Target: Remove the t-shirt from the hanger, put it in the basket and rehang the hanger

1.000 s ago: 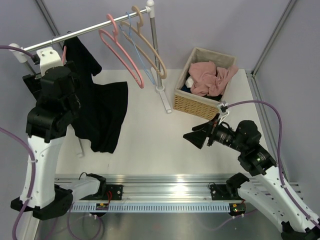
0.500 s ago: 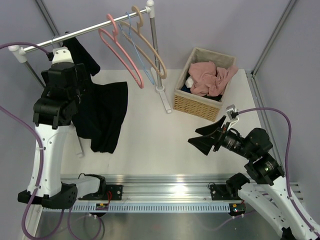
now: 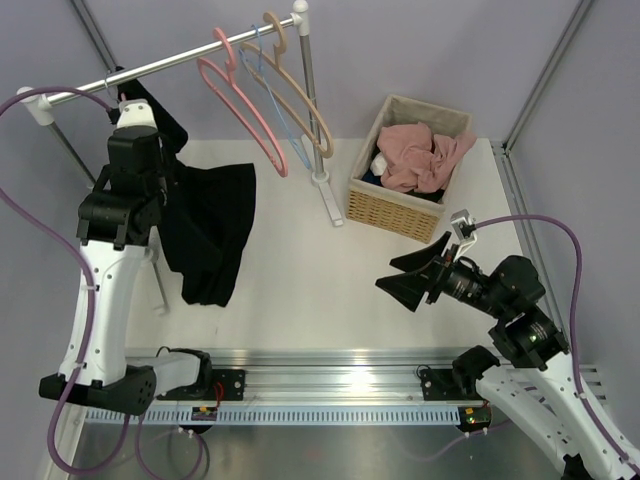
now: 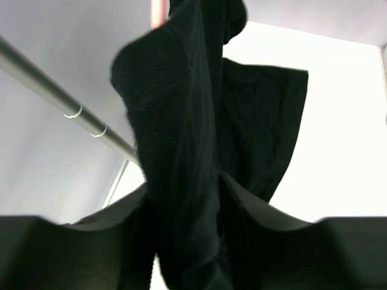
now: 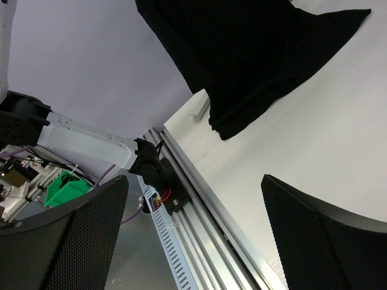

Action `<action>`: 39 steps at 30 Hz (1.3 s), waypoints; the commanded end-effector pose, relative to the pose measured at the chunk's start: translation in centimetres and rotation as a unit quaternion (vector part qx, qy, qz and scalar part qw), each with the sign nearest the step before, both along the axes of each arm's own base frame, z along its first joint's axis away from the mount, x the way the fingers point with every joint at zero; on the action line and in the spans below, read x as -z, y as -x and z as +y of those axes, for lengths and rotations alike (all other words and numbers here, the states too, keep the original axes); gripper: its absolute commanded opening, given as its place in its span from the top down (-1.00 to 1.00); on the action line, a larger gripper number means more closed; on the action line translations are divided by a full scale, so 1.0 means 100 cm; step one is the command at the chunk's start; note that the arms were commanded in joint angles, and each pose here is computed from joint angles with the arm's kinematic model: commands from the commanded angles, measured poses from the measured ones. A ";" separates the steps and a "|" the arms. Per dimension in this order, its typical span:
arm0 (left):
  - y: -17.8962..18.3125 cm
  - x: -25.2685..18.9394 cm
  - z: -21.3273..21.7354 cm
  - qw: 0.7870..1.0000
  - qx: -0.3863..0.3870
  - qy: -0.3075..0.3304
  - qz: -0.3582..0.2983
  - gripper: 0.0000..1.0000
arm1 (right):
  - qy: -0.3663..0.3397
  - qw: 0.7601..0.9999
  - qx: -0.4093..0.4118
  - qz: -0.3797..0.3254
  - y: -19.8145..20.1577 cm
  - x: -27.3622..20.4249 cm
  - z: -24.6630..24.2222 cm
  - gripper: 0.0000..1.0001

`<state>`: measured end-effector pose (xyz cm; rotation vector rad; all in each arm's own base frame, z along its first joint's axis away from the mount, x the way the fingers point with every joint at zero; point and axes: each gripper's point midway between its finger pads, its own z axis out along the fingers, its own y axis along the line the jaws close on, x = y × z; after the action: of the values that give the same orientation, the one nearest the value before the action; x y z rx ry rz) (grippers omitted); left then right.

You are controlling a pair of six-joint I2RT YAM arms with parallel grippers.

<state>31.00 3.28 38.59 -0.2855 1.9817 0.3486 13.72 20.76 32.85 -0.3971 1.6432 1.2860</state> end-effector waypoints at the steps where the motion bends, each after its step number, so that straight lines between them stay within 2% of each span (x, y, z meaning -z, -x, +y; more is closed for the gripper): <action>1: 0.009 -0.044 0.009 0.996 -0.018 0.004 -0.083 0.29 | 0.005 1.000 -0.004 0.003 0.000 0.002 0.002 -0.99; 2: 0.014 -0.051 0.009 0.995 -0.015 0.007 -0.095 0.53 | 0.006 1.000 -0.008 0.004 0.000 0.002 0.003 -0.99; 3: 0.014 -0.059 0.008 0.994 -0.012 0.010 -0.110 1.00 | 0.005 1.000 -0.010 0.005 0.000 0.002 0.003 -0.99; 5: 0.015 -0.072 -0.002 0.990 0.020 0.020 -0.135 1.00 | 0.005 1.000 -0.009 0.004 0.000 0.002 0.003 -0.99; 15: 0.023 -0.112 -0.020 0.977 0.082 0.036 -0.195 1.00 | 0.009 1.000 -0.009 0.009 -0.003 0.006 0.005 -0.99; 19: 0.035 -0.101 -0.026 0.975 0.096 0.058 -0.194 1.00 | 0.010 1.000 -0.010 0.009 -0.003 0.006 0.005 -0.99; 24: 0.043 -0.064 -0.034 0.979 0.116 0.073 -0.153 1.00 | 0.007 1.000 -0.018 -0.003 0.001 0.005 0.006 -0.99; 33: 0.074 -0.061 -0.025 0.975 0.115 0.053 -0.181 1.00 | 0.004 0.999 -0.025 -0.024 0.004 0.002 0.005 -0.99; 36: 0.085 -0.050 -0.031 0.972 0.126 0.077 -0.181 1.00 | 0.006 0.999 -0.027 -0.032 0.006 0.002 0.004 -0.99; 39: 0.093 -0.021 -0.054 0.964 0.181 0.114 -0.161 1.00 | 0.011 0.998 -0.025 -0.058 0.008 -0.001 0.002 -0.99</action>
<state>22.17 0.07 39.23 -0.1563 1.7996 0.0018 13.87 20.95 31.66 -0.4339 1.6548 1.2681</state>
